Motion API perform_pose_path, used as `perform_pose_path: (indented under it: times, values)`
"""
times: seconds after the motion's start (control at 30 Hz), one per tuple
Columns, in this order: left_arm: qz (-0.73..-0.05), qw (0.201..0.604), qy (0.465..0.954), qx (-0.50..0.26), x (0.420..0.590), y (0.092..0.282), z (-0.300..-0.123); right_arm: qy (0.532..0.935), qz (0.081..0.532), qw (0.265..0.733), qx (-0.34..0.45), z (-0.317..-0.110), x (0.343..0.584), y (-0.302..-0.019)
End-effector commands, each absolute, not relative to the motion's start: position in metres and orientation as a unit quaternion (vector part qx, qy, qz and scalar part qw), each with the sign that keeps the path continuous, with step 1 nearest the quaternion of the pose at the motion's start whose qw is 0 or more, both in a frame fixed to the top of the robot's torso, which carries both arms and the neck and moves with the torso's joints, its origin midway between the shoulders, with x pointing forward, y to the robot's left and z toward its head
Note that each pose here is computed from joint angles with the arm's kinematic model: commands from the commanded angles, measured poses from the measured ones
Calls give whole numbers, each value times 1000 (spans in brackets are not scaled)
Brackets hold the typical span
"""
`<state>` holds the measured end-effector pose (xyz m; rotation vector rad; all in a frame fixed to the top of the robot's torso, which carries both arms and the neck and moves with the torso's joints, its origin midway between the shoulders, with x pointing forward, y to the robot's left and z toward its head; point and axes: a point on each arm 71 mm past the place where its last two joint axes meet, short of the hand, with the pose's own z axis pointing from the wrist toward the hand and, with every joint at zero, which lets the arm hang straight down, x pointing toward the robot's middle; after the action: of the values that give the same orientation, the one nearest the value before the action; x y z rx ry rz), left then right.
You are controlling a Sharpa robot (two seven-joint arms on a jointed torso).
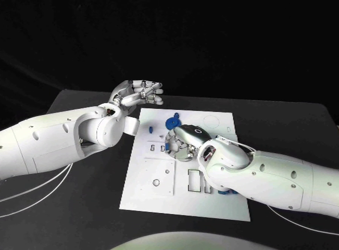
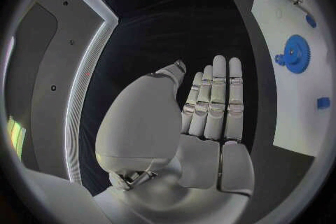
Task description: Assemble the parts on the task board
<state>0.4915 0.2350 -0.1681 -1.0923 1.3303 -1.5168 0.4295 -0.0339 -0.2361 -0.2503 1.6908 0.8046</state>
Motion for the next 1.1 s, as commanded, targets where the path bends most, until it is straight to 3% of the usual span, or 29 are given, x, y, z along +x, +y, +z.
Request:
perform_pose_path:
  times: [0.03,0.67,0.83,1.1]
  values:
    - [-610,404,528,-431,491,233,-167,722,346,588,-114,-236,429,-33]
    - [-601,407,537,-430,492,236,-169,681,385,617,-89,-222,422,-40]
    - [-575,407,590,-395,494,237,-175,676,426,598,-66,-204,425,-53]
    - [-499,400,691,-337,494,241,-186,715,467,520,15,-175,440,-105]
